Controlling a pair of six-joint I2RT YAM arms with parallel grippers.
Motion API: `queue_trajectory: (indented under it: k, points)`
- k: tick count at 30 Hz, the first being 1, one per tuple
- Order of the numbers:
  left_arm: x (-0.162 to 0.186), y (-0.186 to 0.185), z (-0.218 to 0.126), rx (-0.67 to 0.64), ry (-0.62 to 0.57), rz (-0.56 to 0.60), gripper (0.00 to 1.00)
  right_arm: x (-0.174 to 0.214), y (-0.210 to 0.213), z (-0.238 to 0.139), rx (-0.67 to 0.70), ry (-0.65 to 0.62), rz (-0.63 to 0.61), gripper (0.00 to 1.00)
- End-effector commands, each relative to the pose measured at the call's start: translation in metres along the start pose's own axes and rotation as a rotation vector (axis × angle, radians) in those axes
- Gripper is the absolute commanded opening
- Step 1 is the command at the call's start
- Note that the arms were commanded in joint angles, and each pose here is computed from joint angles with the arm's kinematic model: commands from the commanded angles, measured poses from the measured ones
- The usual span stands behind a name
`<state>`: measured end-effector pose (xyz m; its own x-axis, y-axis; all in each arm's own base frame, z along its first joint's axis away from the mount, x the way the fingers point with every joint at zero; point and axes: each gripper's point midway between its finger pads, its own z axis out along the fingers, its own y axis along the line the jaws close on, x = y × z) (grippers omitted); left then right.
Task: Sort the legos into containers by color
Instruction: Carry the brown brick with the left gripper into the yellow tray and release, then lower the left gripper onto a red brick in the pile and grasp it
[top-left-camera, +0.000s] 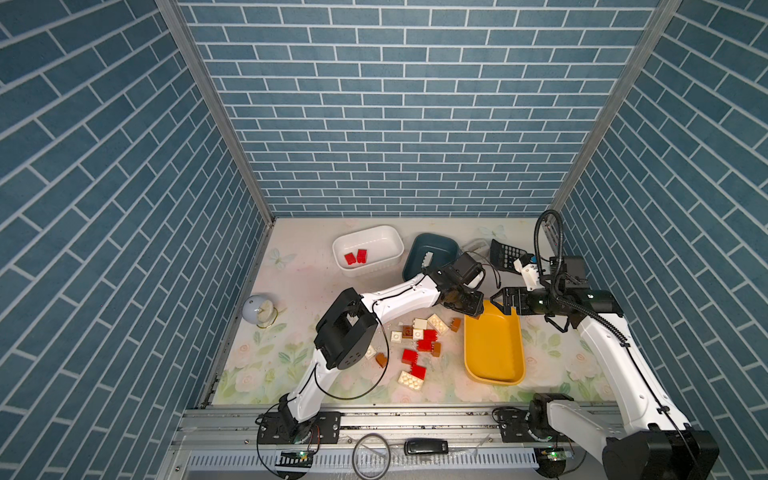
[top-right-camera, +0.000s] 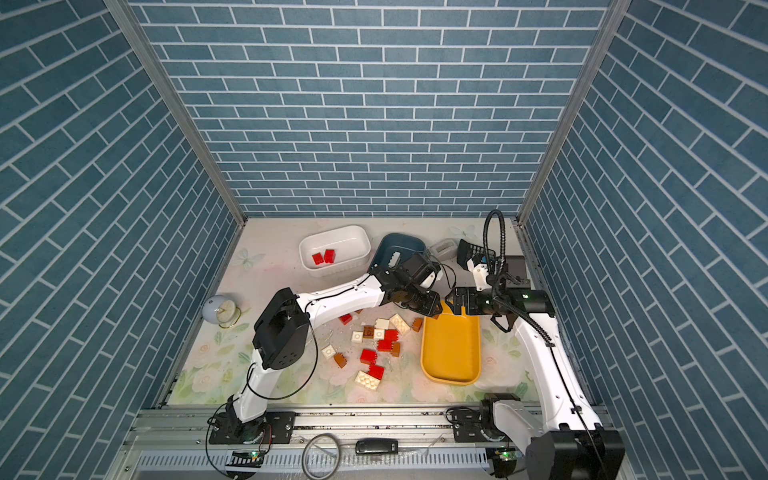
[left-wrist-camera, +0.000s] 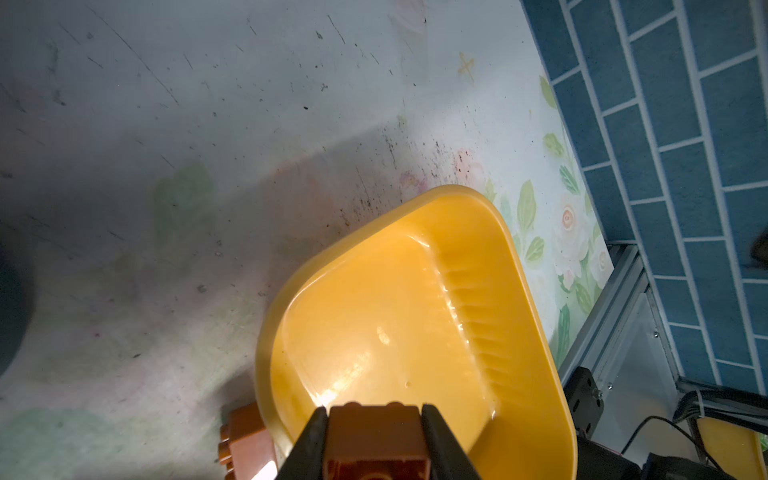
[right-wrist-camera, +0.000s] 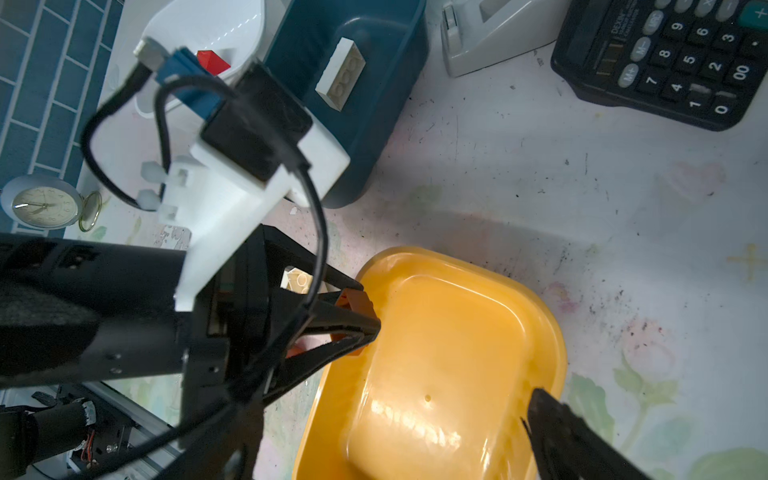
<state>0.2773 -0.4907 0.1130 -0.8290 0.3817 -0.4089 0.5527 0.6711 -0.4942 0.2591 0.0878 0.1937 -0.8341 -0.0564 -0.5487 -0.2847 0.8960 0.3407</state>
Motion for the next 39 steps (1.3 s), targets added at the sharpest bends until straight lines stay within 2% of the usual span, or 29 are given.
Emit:
queue_trajectory:
  k: [1, 3, 6, 10, 13, 16, 19, 21, 26, 29, 39]
  points:
    - [-0.010, -0.008, -0.005, 0.022, -0.034, 0.023, 0.51, 0.001, -0.001, -0.011, 0.025, 0.007, -0.032, 0.99]
    - [-0.014, -0.006, -0.014, 0.011, -0.050, 0.023, 0.64, 0.001, 0.000, -0.012, 0.021, 0.008, -0.038, 0.99]
    - [-0.019, 0.002, -0.038, -0.024, -0.077, 0.027, 0.71, 0.000, 0.003, -0.014, 0.004, 0.002, -0.051, 0.99]
    - [-0.018, 0.020, -0.081, -0.096, -0.106, 0.045, 0.74, -0.004, 0.017, -0.013, -0.077, -0.011, -0.064, 0.99]
    - [-0.003, 0.049, -0.105, -0.207, -0.079, 0.044, 0.77, -0.008, 0.030, -0.012, -0.157, -0.015, -0.067, 0.99]
    - [0.017, 0.085, -0.129, -0.327, -0.053, -0.023, 0.78, -0.014, 0.038, -0.012, -0.208, -0.031, -0.069, 0.99]
    - [0.035, 0.124, -0.160, -0.490, -0.084, -0.168, 0.78, -0.020, 0.045, -0.012, -0.243, -0.046, -0.076, 0.99]
    - [0.046, 0.141, -0.174, -0.541, -0.132, -0.281, 0.78, -0.021, 0.047, -0.011, -0.253, -0.045, -0.075, 0.99]
    - [0.084, 0.182, -0.184, -0.676, -0.201, -0.523, 0.76, -0.020, 0.049, -0.006, -0.255, -0.027, -0.074, 0.99]
    - [0.101, 0.202, -0.177, -0.697, -0.224, -0.635, 0.76, -0.018, 0.047, -0.005, -0.250, -0.014, -0.071, 0.99]
    - [0.105, 0.228, -0.133, -0.719, -0.193, -0.694, 0.73, -0.015, 0.050, -0.005, -0.260, -0.007, -0.070, 0.99]
